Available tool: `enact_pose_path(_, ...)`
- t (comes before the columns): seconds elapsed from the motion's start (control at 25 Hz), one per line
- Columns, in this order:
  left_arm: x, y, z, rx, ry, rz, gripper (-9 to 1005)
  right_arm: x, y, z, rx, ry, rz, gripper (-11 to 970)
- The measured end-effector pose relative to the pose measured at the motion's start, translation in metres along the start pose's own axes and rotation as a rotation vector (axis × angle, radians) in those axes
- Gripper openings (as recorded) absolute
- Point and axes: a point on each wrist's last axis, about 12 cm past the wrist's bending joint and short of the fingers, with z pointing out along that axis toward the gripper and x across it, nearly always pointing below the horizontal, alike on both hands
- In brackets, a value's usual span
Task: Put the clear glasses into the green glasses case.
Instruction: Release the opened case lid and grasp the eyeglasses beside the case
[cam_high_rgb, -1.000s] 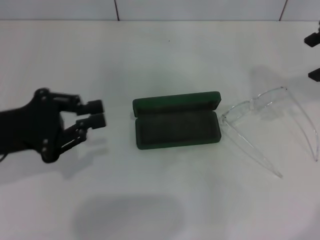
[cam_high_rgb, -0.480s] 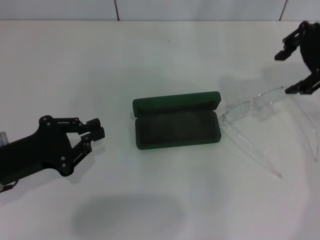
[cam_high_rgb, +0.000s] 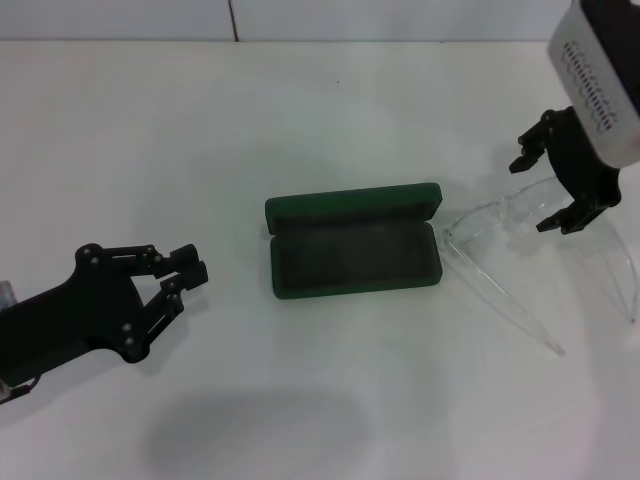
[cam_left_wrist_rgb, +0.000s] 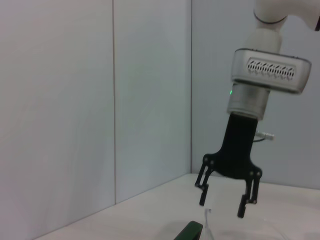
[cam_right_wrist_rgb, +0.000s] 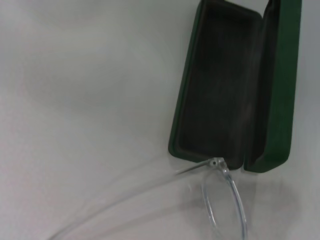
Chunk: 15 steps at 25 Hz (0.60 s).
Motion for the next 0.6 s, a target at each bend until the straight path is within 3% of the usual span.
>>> enact_pose_path(0.36, 0.001, -0.001, 0.002, 0.003, -0.003, -0.003, 141, -0.003, -0.004, 0.017, 0.015, 0.033, -0.024, 709)
enact_pose_path(0.6, 0.001, -0.002, 0.003, 0.004, -0.004, -0.007, 142, -0.004, -0.007, 0.029, 0.016, 0.044, -0.027, 646)
